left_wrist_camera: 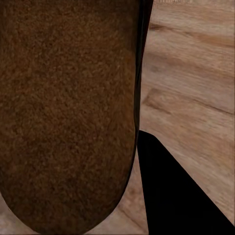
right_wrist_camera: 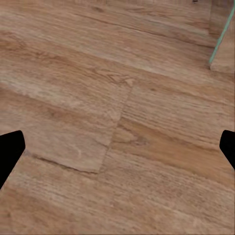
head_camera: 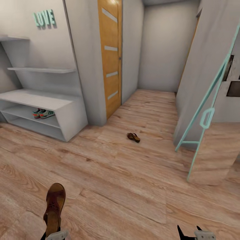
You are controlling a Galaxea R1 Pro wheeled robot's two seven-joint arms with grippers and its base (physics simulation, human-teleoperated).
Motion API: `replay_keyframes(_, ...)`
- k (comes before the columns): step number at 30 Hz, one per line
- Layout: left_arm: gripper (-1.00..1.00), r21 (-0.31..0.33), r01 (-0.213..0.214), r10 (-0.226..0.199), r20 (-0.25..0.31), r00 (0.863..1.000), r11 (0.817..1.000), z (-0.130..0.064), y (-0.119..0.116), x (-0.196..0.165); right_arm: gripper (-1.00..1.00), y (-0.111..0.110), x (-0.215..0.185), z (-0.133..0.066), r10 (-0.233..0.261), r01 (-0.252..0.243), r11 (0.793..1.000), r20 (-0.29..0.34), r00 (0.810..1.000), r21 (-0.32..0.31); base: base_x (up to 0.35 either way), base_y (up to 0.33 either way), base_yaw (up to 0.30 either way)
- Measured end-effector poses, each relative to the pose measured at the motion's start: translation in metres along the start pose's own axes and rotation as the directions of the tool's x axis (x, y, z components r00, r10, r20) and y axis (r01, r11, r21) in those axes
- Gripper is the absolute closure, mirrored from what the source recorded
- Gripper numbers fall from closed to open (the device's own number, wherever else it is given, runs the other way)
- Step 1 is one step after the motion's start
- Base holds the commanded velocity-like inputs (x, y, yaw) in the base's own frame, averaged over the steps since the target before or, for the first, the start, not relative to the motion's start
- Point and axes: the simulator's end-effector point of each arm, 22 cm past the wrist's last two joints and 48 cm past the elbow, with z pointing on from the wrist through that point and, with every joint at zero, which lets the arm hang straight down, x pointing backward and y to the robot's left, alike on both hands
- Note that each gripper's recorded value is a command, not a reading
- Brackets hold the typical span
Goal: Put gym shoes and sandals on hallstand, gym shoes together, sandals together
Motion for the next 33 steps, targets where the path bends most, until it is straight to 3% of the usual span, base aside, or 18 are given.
replay_keyframes(33, 1.00, 0.003, -0.002, 0.002, 0.000, 1.000, 1.000, -0.0001, -0.0009, 0.0000, -1.00, 0.0004, -0.0007, 0.0001, 0.001, -0.001, 1.000, 0.002, 1.000, 0.001, 0.335, 0.014, 0.000)
